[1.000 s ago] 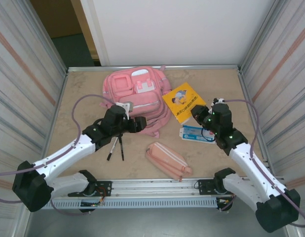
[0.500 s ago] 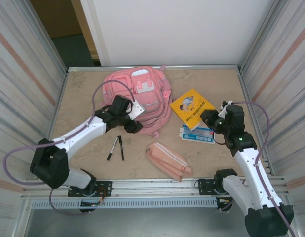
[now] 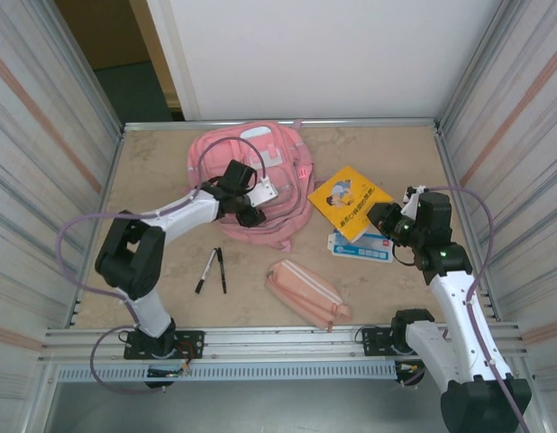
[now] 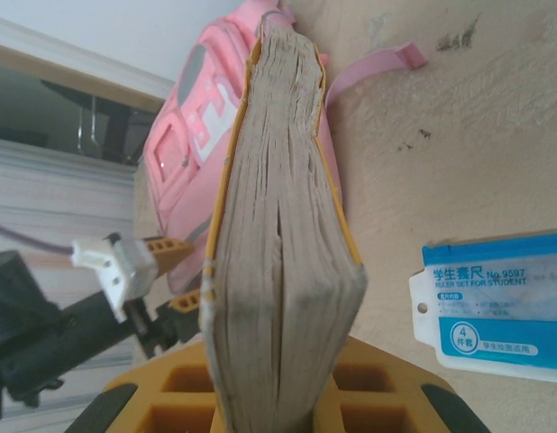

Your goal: Pack the student bag

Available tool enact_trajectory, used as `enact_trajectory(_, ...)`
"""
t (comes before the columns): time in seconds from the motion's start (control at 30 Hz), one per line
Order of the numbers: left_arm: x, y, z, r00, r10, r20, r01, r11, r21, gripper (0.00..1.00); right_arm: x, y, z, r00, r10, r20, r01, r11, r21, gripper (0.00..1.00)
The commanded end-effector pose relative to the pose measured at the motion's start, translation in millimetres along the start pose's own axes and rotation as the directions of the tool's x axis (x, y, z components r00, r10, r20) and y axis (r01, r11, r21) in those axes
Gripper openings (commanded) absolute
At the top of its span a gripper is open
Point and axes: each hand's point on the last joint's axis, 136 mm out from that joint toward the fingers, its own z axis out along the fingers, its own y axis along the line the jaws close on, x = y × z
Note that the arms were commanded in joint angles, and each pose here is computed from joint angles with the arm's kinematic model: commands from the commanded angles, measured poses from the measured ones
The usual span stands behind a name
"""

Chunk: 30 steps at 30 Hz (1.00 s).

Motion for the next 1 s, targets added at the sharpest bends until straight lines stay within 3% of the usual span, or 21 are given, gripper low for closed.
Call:
enact_trajectory(0.0,-11,34,13,1.000,-0.002,-0.023,-0.001,0.988,-0.151,0.54,-16,35,-16,0.996,-0.068,0.057,0.074,0.992,-0.106,0.00)
enact_trajectory(0.07,-15,34,22,1.000,-0.013,-0.028,0.008,0.988,-0.153,0.43,-15,32,-14,0.997,-0.065,0.050,0.069,0.993,-0.096,0.00)
enact_trajectory(0.2,-26,22,32,0.998,0.059,-0.027,-0.062,0.988,-0.138,0.08,-11,27,-11,0.998,-0.053,0.038,0.056,0.994,-0.091,0.00)
enact_trajectory(0.27,-37,17,27,0.996,0.088,-0.006,-0.088,0.987,-0.136,0.01,-9,28,-12,0.998,-0.052,0.024,0.054,0.994,-0.092,0.00)
enact_trajectory(0.43,-78,14,-5,0.995,0.056,0.082,-0.051,0.997,-0.060,0.00,-3,25,-11,0.999,-0.053,-0.004,0.053,0.994,-0.093,0.00)
enact_trajectory(0.63,-124,46,-47,0.976,-0.163,0.146,0.174,0.982,-0.069,0.00,6,24,-7,0.997,0.006,-0.079,-0.015,0.993,-0.117,0.00)
enact_trajectory(0.73,-140,67,-65,0.943,-0.288,0.165,0.306,0.948,-0.090,0.00,6,26,-14,0.996,0.029,-0.087,-0.040,0.991,-0.126,0.00)
enact_trajectory(0.83,-161,68,-85,0.908,-0.355,0.222,0.368,0.930,-0.018,0.00,6,22,-20,0.996,0.036,-0.079,-0.044,0.994,-0.103,0.00)
enact_trajectory(0.97,-188,62,-115,0.828,-0.464,0.313,0.451,0.885,0.117,0.00,6,20,-16,0.994,0.054,-0.094,-0.064,0.992,-0.108,0.00)
